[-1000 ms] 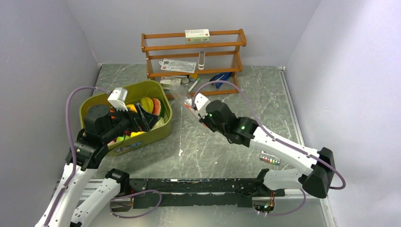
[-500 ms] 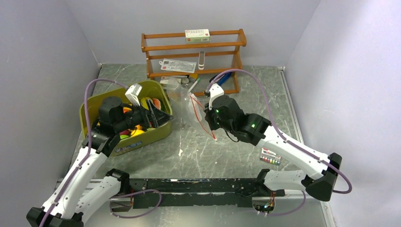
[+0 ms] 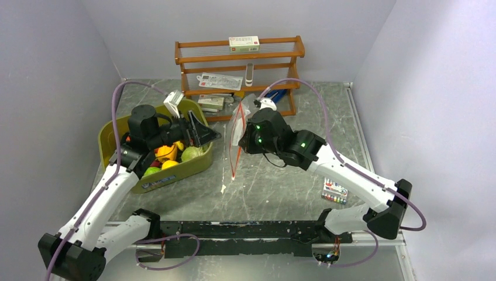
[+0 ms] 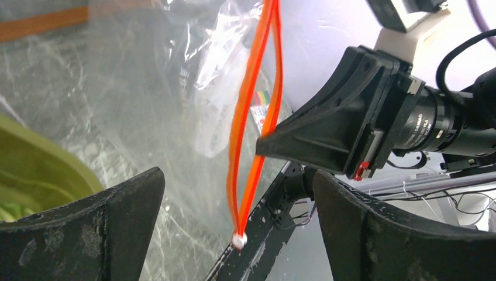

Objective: Place the food in the zip-top bag and seal the zipper
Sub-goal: Pick up the zipper food storage bag at the center of the board, then open the zipper of the food storage bag.

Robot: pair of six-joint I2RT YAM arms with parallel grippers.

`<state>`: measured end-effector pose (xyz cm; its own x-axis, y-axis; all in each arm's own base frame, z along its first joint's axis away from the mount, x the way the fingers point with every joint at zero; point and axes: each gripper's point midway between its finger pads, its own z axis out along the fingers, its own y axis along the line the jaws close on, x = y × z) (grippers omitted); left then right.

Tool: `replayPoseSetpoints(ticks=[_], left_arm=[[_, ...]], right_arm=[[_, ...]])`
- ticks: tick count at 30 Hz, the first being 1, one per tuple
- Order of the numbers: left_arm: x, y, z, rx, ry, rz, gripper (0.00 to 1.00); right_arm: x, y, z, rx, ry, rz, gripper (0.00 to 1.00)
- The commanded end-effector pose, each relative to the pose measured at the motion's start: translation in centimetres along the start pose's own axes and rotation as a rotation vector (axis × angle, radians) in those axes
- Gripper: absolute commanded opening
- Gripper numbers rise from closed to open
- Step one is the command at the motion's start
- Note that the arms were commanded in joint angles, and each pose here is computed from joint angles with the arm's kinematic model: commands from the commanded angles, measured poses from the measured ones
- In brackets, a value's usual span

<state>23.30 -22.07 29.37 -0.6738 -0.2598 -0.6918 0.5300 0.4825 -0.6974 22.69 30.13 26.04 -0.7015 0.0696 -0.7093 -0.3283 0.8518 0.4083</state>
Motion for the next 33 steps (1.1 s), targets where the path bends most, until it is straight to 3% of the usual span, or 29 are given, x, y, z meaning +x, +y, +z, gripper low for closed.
replayPoseSetpoints(ticks=[1,5,14,17,18,21,23,29,33], left_arm=[[-2.7,-3.9,0.7,0.140,-0.033,0.120,0.96],[-2.2,-3.3,2.4,0.099,-0.020,0.142,0.96],[-1.3,-1.8,3.5,0.010,-0.028,0.161,0.97],[-0.8,-1.6,3.6,0.001,-0.015,0.173,0.79],[-0.6,-1.6,3.7,-0.002,-0.008,0.174,0.77],[-0.4,-1.6,3.7,-0.016,0.011,0.170,0.89],[0.0,-1.7,3.7,-0.020,0.028,0.167,0.92],[1.0,-2.9,4.1,0.047,0.062,0.160,0.84],[1.5,-1.8,4.2,-0.001,0.068,0.174,0.78]], right_arm=[[-2.6,2.6,-1.9,-0.111,-0.094,0.157,0.00],[-3.3,2.6,-2.5,-0.137,-0.149,0.194,0.00],[-3.2,3.1,-2.4,-0.141,-0.119,0.179,0.00],[-3.4,3.6,-2.8,-0.181,-0.135,0.195,0.00],[-3.4,3.5,-2.8,-0.180,-0.138,0.200,0.00],[-3.2,3.1,-2.8,-0.171,-0.140,0.210,0.00],[-2.8,3.0,-2.6,-0.167,-0.135,0.215,0.00],[-2.2,3.2,-1.9,-0.175,-0.108,0.223,0.00],[-2.1,3.5,-1.7,-0.183,-0.098,0.216,0.00]])
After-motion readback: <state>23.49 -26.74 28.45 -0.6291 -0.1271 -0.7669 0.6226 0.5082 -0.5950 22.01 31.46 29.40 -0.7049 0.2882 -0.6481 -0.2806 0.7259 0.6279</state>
